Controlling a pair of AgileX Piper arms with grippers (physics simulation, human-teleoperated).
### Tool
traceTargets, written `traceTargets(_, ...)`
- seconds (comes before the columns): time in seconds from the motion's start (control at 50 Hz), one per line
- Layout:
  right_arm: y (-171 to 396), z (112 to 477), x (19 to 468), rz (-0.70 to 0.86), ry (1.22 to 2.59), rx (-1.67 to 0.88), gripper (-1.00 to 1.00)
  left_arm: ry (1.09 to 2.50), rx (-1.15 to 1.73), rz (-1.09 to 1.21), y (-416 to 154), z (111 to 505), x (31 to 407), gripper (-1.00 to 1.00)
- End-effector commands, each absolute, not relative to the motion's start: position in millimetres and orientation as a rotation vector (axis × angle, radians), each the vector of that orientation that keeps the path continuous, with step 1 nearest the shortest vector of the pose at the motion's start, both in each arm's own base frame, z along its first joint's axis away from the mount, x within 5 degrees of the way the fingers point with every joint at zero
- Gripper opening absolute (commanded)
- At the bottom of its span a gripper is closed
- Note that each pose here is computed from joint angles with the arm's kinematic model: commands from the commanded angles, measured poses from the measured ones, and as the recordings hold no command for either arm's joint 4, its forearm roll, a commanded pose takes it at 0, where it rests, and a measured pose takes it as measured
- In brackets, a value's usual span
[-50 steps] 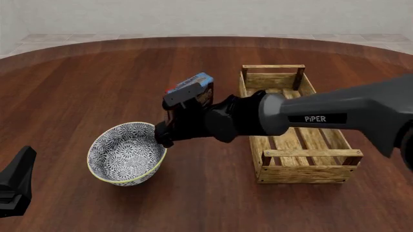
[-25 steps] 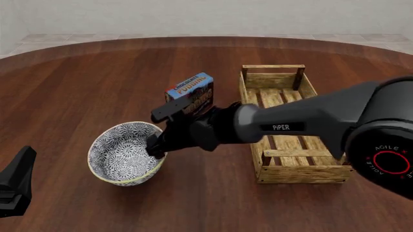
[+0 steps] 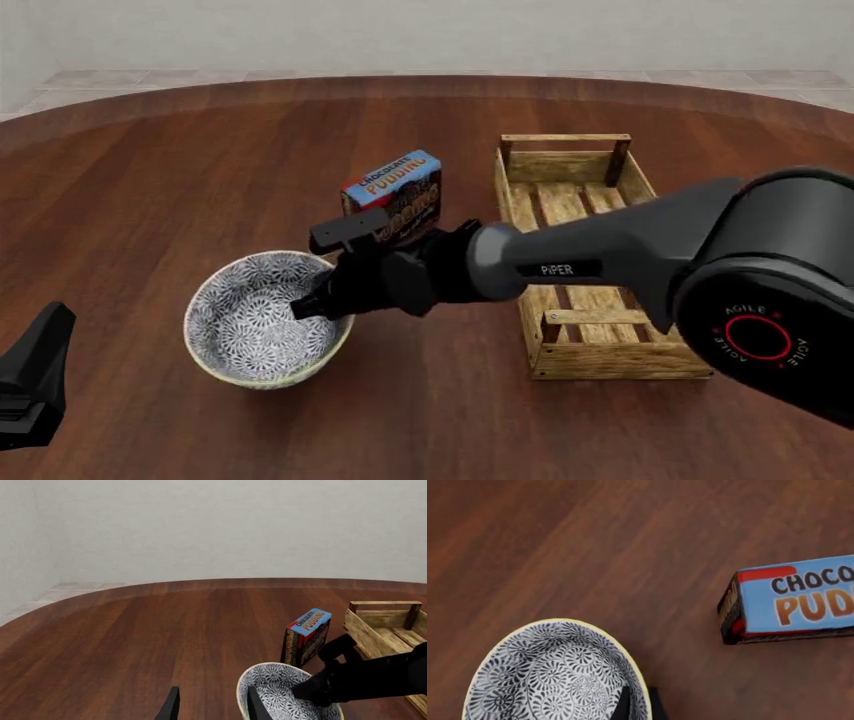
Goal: Pick up the bowl on the left and put it in the tray.
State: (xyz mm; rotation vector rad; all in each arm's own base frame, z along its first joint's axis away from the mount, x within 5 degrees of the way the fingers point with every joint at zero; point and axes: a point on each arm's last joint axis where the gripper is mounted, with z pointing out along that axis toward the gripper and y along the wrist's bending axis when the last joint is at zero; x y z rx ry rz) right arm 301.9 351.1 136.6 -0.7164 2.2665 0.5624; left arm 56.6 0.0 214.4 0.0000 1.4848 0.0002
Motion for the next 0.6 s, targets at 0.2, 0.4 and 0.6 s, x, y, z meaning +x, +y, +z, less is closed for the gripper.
traceTargets(0.2, 330, 156, 277, 0.486, 2.137, -0.912, -1.00, 1.485, 0.000, 0.000, 0, 214, 57, 1.00)
traceTargets(0.4, 323, 169, 269, 0.492, 2.096, -0.920, -1.00, 1.485, 0.000, 0.000, 0, 214, 57, 1.00)
traceTargets(0.6, 315, 176, 266, 0.495, 2.076, -0.910, -1.00, 1.485, 0.000, 0.000, 0, 214, 57, 1.00)
